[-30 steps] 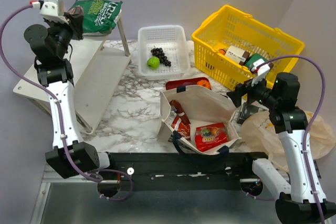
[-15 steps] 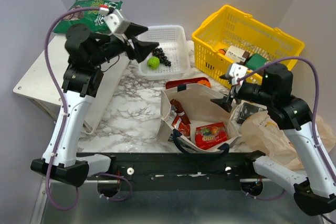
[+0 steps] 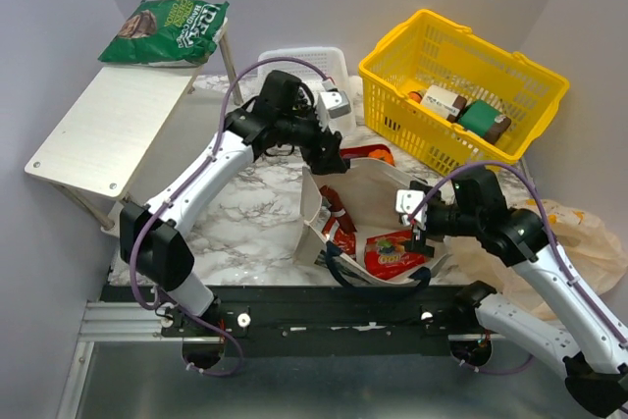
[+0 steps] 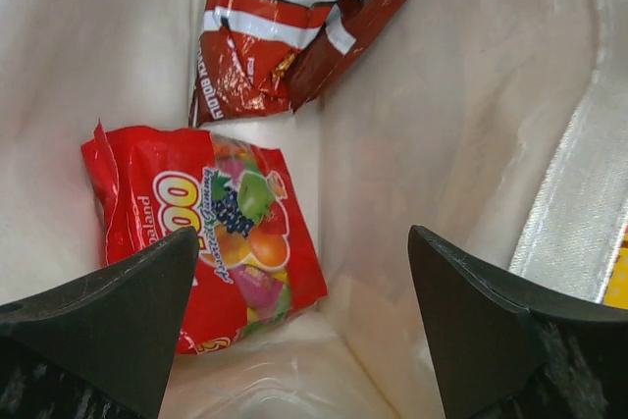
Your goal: Untie the knot of the grocery bags and take out the mixed food
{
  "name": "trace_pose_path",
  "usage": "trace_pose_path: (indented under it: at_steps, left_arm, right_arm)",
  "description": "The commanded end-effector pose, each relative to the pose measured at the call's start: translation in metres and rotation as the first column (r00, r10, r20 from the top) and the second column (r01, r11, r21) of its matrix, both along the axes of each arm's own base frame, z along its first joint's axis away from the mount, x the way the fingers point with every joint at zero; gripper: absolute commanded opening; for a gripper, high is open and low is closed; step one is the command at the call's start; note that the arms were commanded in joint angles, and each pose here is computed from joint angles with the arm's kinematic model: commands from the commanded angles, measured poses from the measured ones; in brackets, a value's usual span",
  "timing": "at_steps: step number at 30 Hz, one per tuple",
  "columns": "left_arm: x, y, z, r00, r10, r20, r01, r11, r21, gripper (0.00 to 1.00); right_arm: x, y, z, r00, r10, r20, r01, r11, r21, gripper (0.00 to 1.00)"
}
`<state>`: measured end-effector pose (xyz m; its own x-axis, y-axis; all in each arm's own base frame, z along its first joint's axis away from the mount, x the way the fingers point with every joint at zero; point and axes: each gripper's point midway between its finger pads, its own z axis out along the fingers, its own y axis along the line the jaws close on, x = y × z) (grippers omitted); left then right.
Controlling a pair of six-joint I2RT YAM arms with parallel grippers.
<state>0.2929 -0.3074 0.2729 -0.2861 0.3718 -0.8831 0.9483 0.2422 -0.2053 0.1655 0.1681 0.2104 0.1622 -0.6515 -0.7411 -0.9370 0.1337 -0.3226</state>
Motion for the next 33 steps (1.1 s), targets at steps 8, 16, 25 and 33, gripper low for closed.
trace_pose_path:
  at_steps: [8,16,25,33]
  left_arm:
    - [-0.017,-0.010,-0.073,0.992,-0.118,0.043,0.098,0.938,0.333,0.63]
    - [-0.016,-0.027,-0.054,0.985,-0.167,-0.050,0.174,0.933,0.316,0.00]
    - [-0.055,-0.044,0.072,0.972,-0.211,0.105,0.218,0.974,-0.066,0.00]
    - [-0.084,-0.014,0.029,0.923,-0.182,0.338,0.208,0.977,-0.044,0.00]
  right_arm:
    - [-0.011,-0.012,-0.018,0.996,-0.059,-0.061,0.057,0.998,-0.026,1.00]
    - [-0.002,0.006,-0.005,0.993,-0.055,-0.106,0.059,0.997,0.041,0.98]
    - [-0.030,-0.043,-0.047,0.998,0.058,-0.006,-0.058,0.970,-0.236,0.88]
    - [-0.027,-0.050,-0.043,0.992,0.036,0.120,-0.011,0.978,-0.208,0.89]
